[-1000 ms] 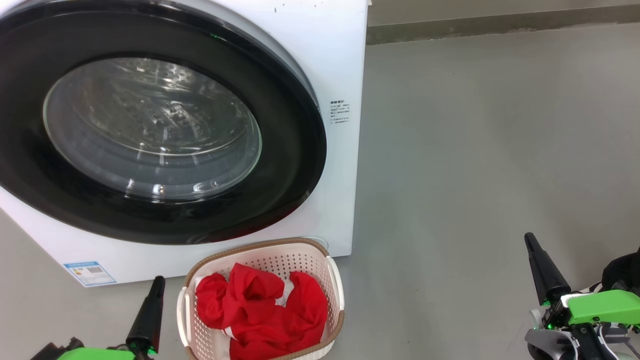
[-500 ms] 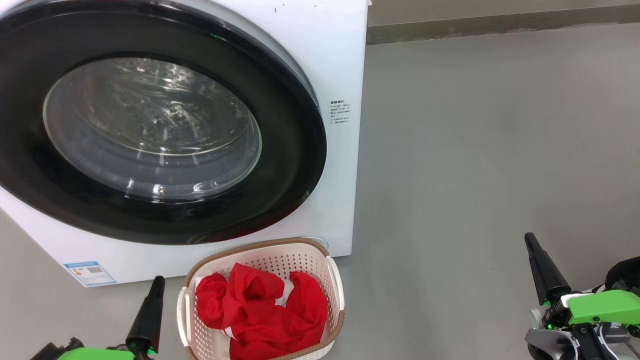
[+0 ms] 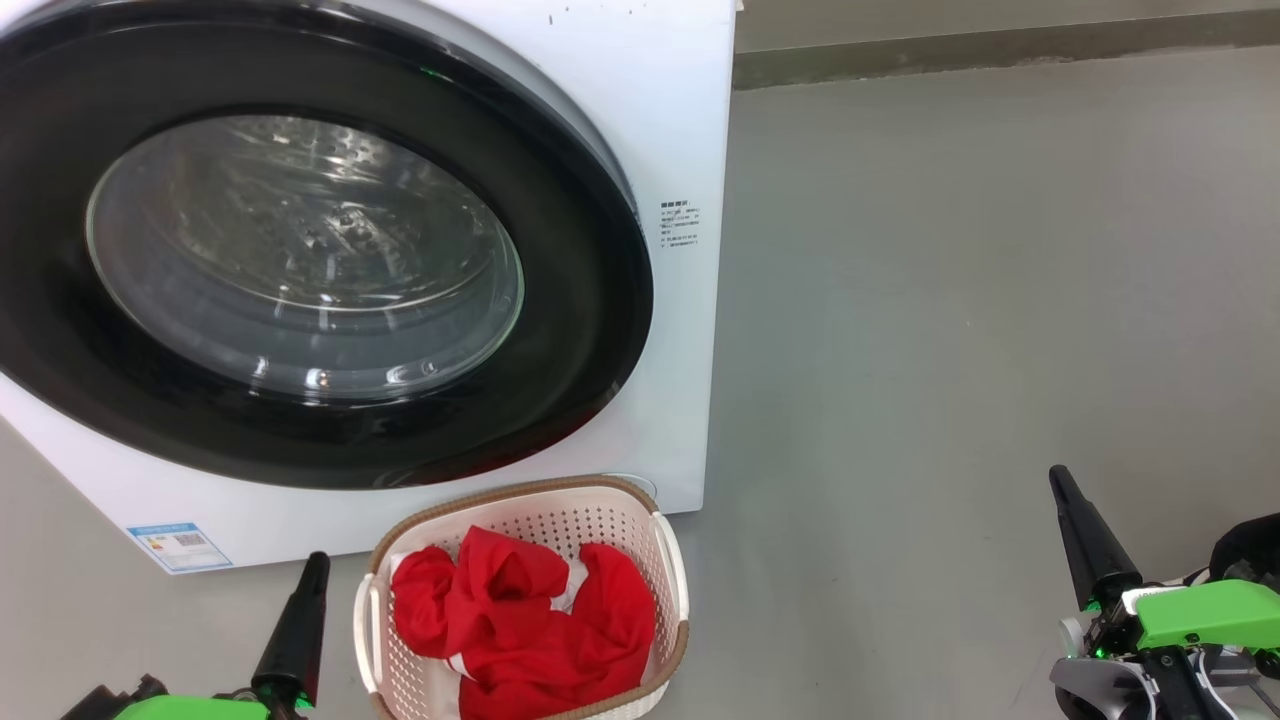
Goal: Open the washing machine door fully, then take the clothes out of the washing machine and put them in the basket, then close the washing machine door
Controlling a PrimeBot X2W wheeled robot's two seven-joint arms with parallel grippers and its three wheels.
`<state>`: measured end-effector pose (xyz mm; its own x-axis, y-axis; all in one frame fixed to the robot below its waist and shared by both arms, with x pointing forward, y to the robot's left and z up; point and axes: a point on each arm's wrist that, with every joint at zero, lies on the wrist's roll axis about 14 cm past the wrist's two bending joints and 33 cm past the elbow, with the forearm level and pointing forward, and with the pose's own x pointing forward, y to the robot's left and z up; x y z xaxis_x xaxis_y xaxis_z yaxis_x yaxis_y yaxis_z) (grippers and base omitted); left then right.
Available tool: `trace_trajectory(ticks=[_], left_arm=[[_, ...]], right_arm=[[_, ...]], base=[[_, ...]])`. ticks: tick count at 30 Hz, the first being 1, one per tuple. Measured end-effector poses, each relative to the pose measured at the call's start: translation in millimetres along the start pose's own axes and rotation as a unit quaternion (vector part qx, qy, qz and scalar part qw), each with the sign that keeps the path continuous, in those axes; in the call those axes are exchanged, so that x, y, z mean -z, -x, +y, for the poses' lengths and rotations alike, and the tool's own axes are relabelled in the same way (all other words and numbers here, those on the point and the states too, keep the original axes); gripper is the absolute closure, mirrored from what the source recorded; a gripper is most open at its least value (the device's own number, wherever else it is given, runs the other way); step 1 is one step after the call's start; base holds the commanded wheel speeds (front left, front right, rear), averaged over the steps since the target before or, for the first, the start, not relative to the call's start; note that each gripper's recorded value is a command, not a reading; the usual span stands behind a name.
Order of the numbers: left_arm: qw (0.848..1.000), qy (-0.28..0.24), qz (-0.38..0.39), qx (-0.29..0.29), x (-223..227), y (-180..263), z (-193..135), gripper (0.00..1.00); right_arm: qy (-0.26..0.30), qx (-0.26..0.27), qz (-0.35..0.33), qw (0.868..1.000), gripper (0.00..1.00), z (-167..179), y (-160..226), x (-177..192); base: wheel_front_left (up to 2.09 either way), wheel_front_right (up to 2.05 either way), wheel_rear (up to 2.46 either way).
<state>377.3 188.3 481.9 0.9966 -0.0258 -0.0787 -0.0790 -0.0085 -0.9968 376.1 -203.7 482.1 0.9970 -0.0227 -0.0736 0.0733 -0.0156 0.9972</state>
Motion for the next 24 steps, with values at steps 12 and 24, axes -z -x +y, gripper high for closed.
trace_trajectory(ticks=[12,24], left_arm=[[1.0,0.0,0.0,0.0,-0.1,0.0,0.0,1.0],[1.0,0.0,0.0,0.0,-0.2,0.0,0.0,1.0]], right_arm=[[0.0,0.0,0.0,1.0,1.0,0.0,0.0,-0.1],[0.0,0.0,0.0,1.0,1.0,0.0,0.0,0.0]], base=[[0.0,0.0,0.0],[0.0,0.0,0.0]])
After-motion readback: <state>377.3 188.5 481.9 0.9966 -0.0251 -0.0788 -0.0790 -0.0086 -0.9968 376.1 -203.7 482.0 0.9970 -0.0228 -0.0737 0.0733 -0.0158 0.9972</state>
